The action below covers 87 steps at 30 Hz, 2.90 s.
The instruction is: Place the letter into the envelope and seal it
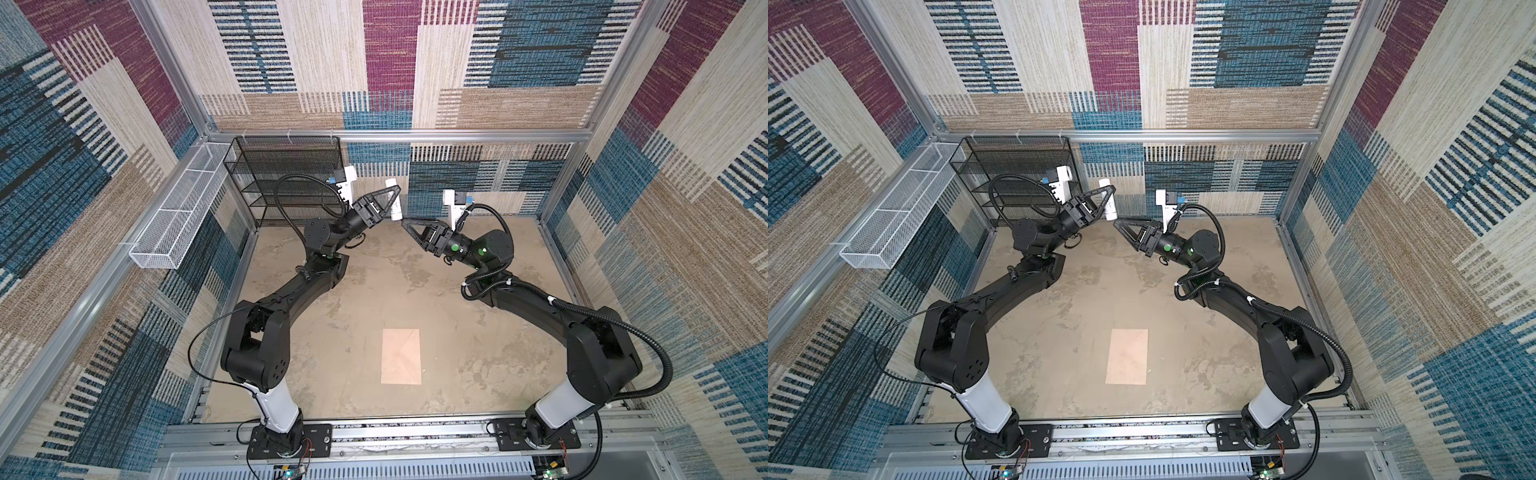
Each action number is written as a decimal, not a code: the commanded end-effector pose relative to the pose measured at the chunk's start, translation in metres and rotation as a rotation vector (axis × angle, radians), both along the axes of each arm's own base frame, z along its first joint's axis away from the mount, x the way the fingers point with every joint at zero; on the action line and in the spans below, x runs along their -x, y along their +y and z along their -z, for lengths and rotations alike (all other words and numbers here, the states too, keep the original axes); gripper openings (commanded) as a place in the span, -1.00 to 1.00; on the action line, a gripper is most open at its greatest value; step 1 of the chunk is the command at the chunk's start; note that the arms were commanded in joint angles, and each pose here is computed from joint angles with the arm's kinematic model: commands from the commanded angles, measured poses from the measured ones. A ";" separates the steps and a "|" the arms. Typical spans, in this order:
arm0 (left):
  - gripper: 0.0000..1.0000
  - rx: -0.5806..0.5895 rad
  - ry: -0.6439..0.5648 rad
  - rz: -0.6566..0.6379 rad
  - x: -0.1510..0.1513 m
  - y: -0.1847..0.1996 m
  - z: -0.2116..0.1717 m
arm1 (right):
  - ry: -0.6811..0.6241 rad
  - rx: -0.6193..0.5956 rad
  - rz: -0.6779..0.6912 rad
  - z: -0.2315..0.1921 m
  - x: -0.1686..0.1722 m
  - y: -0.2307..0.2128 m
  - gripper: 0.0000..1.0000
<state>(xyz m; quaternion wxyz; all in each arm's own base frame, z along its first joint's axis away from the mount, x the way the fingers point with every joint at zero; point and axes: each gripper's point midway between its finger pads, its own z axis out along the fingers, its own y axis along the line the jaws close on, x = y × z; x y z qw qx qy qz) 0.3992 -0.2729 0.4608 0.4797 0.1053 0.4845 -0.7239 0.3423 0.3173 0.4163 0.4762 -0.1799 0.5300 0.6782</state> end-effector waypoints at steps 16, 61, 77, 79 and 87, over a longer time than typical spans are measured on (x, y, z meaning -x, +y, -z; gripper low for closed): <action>-1.00 -0.010 -0.027 0.064 0.018 -0.013 -0.004 | -0.002 -0.011 -0.013 -0.002 0.008 -0.002 -0.18; -1.00 -0.122 -0.038 0.024 0.022 -0.027 0.005 | 0.008 0.052 0.033 0.000 0.018 -0.011 -0.27; -1.00 -0.217 -0.025 -0.021 0.024 -0.030 0.023 | 0.021 0.101 0.179 -0.013 -0.002 -0.018 -0.58; -1.00 -0.240 -0.023 -0.033 0.026 -0.033 0.025 | 0.026 0.118 0.248 -0.015 -0.009 -0.024 -0.60; -1.00 -0.296 -0.005 -0.091 0.026 -0.043 0.035 | -0.020 0.239 0.541 -0.032 -0.022 -0.031 -0.61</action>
